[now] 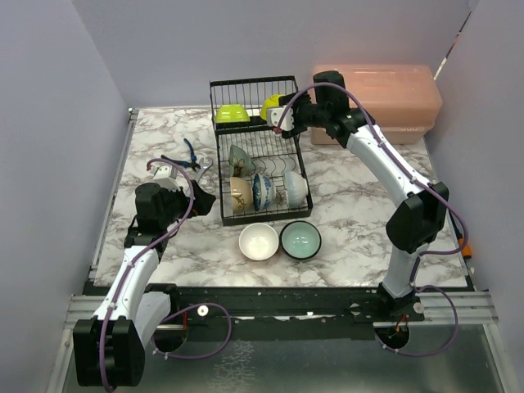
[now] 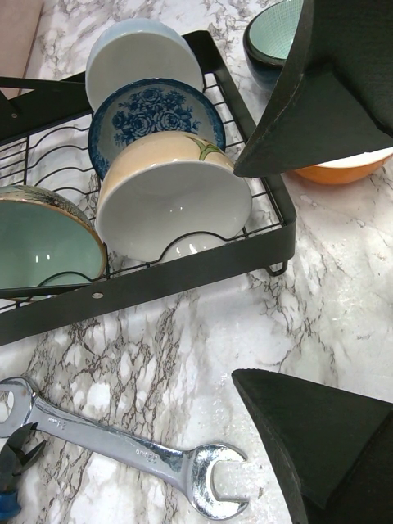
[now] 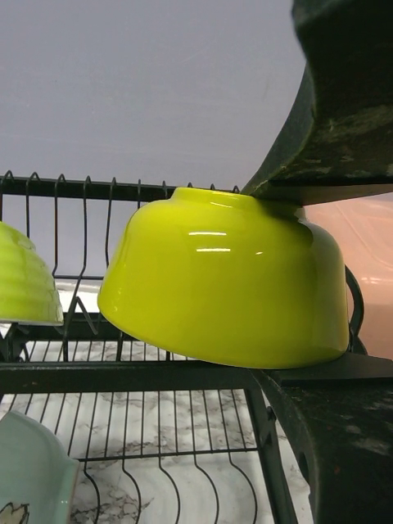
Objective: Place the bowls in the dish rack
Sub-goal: Turn the bowl upside down on the dish rack.
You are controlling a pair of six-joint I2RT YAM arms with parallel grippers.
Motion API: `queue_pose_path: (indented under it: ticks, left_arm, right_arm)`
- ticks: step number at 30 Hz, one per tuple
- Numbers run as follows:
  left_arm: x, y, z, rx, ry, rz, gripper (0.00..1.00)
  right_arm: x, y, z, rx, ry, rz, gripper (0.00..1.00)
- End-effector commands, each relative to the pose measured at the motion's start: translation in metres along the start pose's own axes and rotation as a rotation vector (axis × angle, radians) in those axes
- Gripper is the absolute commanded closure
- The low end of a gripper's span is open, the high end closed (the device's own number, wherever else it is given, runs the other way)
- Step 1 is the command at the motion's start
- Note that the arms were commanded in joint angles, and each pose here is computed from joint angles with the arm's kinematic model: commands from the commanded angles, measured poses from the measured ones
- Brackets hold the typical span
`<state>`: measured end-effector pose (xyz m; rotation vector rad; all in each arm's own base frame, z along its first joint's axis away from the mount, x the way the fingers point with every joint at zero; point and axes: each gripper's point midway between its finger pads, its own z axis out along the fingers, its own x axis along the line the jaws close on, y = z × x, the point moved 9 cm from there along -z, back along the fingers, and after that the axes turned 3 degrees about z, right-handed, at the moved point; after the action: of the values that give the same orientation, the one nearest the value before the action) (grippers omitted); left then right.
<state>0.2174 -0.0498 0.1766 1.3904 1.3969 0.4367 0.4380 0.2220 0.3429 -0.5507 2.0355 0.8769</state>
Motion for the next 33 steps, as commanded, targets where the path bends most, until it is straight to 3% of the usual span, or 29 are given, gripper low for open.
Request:
queue_pose_path:
  ticks: [1, 11, 25, 33]
  left_arm:
    - [-0.003, -0.002, 0.0, 0.006, -0.032, 0.001, 0.01]
    - [-0.003, -0.002, 0.0, 0.006, -0.031, 0.001, 0.01]
    - [-0.003, -0.003, 0.0, 0.004, -0.028, 0.001, 0.01]
    - [-0.003, -0.003, 0.0, 0.005, -0.029, 0.002, 0.01]
  right_arm:
    - [0.003, -0.001, 0.0, 0.011, 0.036, -0.013, 1.0]
    - [0.015, -0.004, 0.007, 0.016, 0.07, -0.008, 1.0]
    - [0.033, -0.004, 0.02, 0.116, 0.119, -0.05, 0.99]
    - [0.033, -0.001, 0.016, 0.121, 0.116, -0.049, 0.64]
